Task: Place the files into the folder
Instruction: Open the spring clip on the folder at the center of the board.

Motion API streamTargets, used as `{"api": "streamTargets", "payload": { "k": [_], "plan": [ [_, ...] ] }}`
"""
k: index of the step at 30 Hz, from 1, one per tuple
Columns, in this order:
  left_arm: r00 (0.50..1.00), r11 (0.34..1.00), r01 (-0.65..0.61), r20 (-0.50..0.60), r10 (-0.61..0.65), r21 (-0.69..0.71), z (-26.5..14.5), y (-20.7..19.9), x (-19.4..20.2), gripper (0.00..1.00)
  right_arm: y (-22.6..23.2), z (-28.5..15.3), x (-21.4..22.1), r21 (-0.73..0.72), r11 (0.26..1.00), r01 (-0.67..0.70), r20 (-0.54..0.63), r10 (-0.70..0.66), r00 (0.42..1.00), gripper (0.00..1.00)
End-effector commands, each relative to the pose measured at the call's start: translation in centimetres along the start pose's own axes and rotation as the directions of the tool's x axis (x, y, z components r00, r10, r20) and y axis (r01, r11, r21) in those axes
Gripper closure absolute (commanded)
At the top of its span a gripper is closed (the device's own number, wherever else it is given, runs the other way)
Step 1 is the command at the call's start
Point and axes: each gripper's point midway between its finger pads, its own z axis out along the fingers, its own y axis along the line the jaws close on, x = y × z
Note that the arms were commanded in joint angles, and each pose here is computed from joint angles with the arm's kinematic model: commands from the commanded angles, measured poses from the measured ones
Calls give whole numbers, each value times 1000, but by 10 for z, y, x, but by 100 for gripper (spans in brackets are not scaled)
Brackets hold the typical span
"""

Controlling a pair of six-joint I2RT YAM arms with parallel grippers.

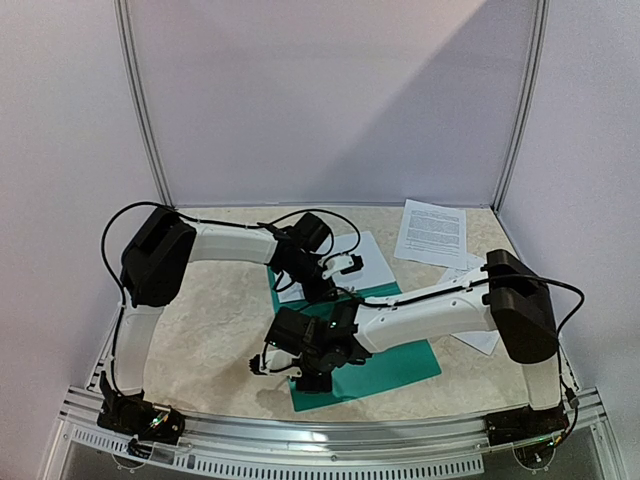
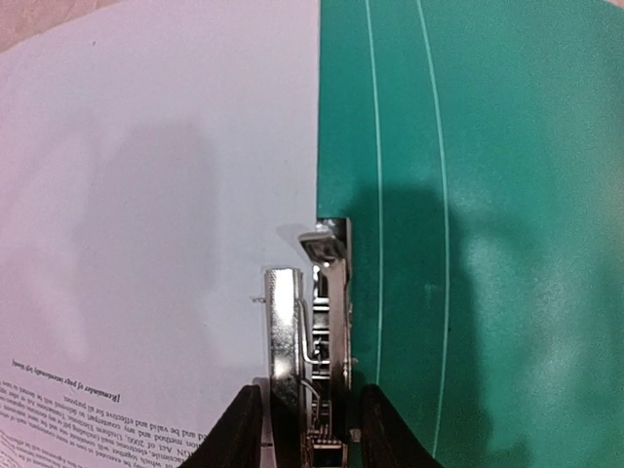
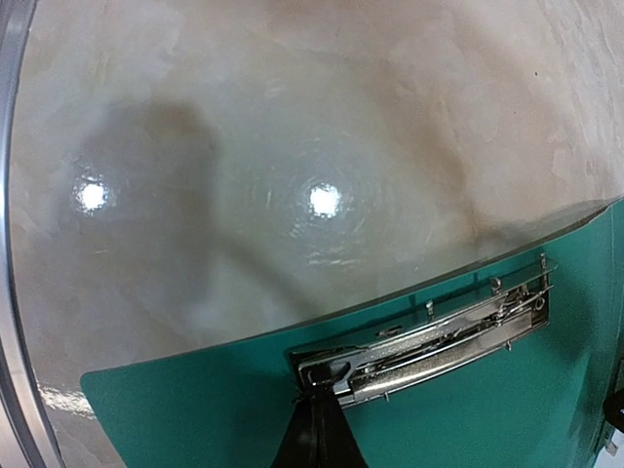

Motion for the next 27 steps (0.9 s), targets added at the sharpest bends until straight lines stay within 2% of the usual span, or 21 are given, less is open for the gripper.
{"api": "streamTargets", "payload": {
  "k": [1, 6, 9, 12, 19, 27],
  "plan": [
    [906, 995, 32, -423, 11, 94, 49, -43, 139, 64, -15, 16, 35, 33, 999, 5, -144, 0, 990, 99],
    [905, 995, 35, -425, 8, 94, 50, -43, 140, 64, -20, -4, -3, 72, 997, 16, 34, -18, 999, 91],
    [903, 994, 38, -430, 8, 98, 51, -43, 141, 64, -22, -28, -25, 106, 994, 39, 161, -56, 985, 86],
    [903, 994, 37, -429, 9, 98, 51, -43, 140, 64, -20, -46, -40, 127, 988, 87, 240, -115, 964, 82],
    [903, 994, 42, -430, 5, 100, 51, -43, 140, 64, 1, -34, -48, 117, 967, 224, 238, -247, 939, 73],
    [903, 994, 41, -430, 6, 101, 51, -44, 140, 64, 9, -11, -29, 101, 955, 280, 141, -292, 946, 72]
  ]
}}
